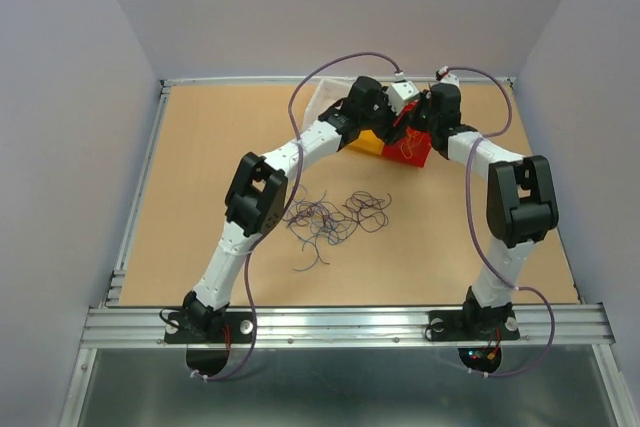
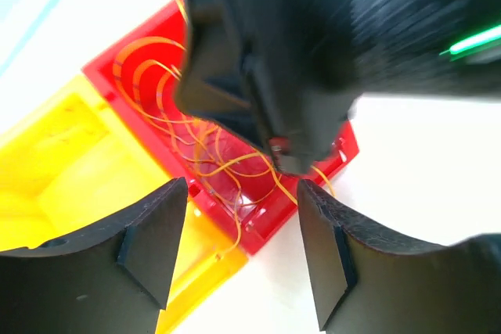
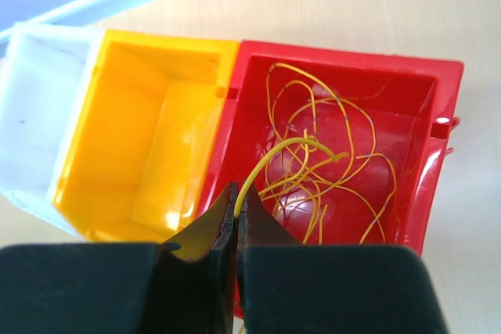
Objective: Untangle the cables
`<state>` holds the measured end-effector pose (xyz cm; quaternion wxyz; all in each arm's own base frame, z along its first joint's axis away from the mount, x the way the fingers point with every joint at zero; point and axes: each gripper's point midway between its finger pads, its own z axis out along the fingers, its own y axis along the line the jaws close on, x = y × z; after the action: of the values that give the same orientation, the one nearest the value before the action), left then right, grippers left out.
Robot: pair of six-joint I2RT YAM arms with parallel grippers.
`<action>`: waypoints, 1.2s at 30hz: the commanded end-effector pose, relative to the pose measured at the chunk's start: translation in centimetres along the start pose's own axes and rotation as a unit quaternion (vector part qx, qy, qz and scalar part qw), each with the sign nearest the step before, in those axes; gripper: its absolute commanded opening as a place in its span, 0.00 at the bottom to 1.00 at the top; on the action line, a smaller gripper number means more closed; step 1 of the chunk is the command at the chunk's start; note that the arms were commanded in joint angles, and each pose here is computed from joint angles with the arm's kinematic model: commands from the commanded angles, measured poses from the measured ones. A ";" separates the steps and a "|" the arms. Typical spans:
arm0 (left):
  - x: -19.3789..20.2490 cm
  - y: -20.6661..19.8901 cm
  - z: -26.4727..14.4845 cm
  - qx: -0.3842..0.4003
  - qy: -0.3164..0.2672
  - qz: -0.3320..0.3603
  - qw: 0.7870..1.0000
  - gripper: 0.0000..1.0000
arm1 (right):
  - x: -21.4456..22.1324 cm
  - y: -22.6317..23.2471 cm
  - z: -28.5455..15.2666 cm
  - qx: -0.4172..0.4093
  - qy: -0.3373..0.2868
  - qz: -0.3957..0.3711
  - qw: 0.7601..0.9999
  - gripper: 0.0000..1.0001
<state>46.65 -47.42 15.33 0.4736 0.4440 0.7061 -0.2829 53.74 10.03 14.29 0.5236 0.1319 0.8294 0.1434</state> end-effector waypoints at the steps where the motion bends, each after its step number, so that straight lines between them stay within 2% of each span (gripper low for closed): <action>1: -8.3 -0.3 -5.2 -0.024 -0.075 0.038 0.996 0.71 | 0.1 0.2 1.5 -0.004 0.007 0.014 1.000 0.00; 3: -10.0 -0.6 -7.4 -0.031 -0.088 0.045 0.995 0.71 | 1.2 -0.3 2.3 0.002 0.023 0.014 1.000 0.01; 5: -9.0 -0.7 -8.4 -0.037 -0.079 0.045 0.995 0.72 | 2.0 -0.9 3.1 0.019 0.033 0.015 0.999 0.01; 6: -10.7 -0.9 -10.3 -0.046 -0.095 0.051 0.993 0.72 | 3.5 -1.9 3.7 0.036 0.054 0.013 0.998 0.00; 7: -9.3 -1.0 -10.7 -0.048 -0.082 0.047 0.994 0.72 | 3.1 -1.8 4.2 0.038 0.054 0.013 0.998 0.01; 8: -10.6 -1.2 -12.7 -0.055 -0.095 0.059 0.992 0.72 | 3.5 -2.0 4.5 0.043 0.061 0.012 0.997 0.01; 9: -9.0 -1.1 -13.1 -0.063 -0.077 0.057 0.993 0.72 | 3.9 -2.3 5.2 0.053 0.071 0.010 0.996 0.01; 11: -9.7 -1.2 -15.8 -0.083 -0.084 0.077 0.990 0.72 | 4.6 -2.9 5.3 0.069 0.086 0.007 0.994 0.00; 12: -9.3 -1.3 -16.5 -0.090 -0.079 0.079 0.990 0.73 | 4.8 -3.1 5.4 0.074 0.088 0.004 0.993 0.01; 13: -7.1 -1.0 -16.9 -0.101 -0.057 0.071 0.991 0.74 | 4.9 -3.4 5.4 0.084 0.087 0.000 0.993 0.01; 15: -7.2 -0.6 -19.6 -0.114 -0.064 0.073 0.989 0.77 | 4.9 -3.9 5.2 0.097 0.088 -0.003 0.991 0.03; 16: -5.0 -0.8 -19.9 -0.112 -0.052 0.067 0.990 0.80 | 4.4 -3.7 4.9 0.097 0.083 -0.005 0.992 0.08; 18: -5.2 0.0 -22.7 -0.135 -0.069 0.069 0.986 0.80 | 3.7 -3.4 4.4 0.093 0.078 -0.009 0.993 0.15; 19: -4.4 0.1 -24.1 -0.148 -0.077 0.068 0.984 0.81 | 2.4 -2.8 3.8 0.087 0.066 -0.011 0.994 0.22; 20: -3.0 0.5 -24.0 -0.152 -0.067 0.063 0.984 0.81 | 1.8 -2.6 3.5 0.084 0.061 -0.011 0.995 0.25; 21: -3.6 1.1 -25.9 -0.170 -0.083 0.064 0.980 0.81 | 1.0 -2.1 3.1 0.079 0.053 -0.013 0.995 0.28; 22: -2.0 1.3 -26.4 -0.174 -0.075 0.054 0.980 0.82 | 0.4 -1.8 2.8 0.076 0.048 -0.013 0.996 0.33; 27: -1.1 1.6 -30.1 -0.203 -0.102 0.054 0.972 0.83 | -2.8 0.0 0.3 0.062 0.020 -0.017 0.998 0.43; 31: 1.4 1.5 -30.8 -0.222 -0.086 0.046 0.970 0.84 | -2.8 0.4 -1.7 0.061 0.017 -0.024 0.998 0.58; 34: 2.9 1.8 -30.6 -0.234 -0.074 0.031 0.969 0.84 | -2.7 1.0 -3.5 0.056 0.015 -0.032 0.998 0.63; 36: 3.6 2.1 -30.3 -0.238 -0.065 0.027 0.969 0.84 | -1.0 0.5 -4.5 0.064 0.030 -0.042 0.997 0.63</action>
<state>34.70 -20.76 23.48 0.5990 0.3383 0.7136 -0.1326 52.63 9.29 17.82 0.5042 0.1415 0.8472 0.0895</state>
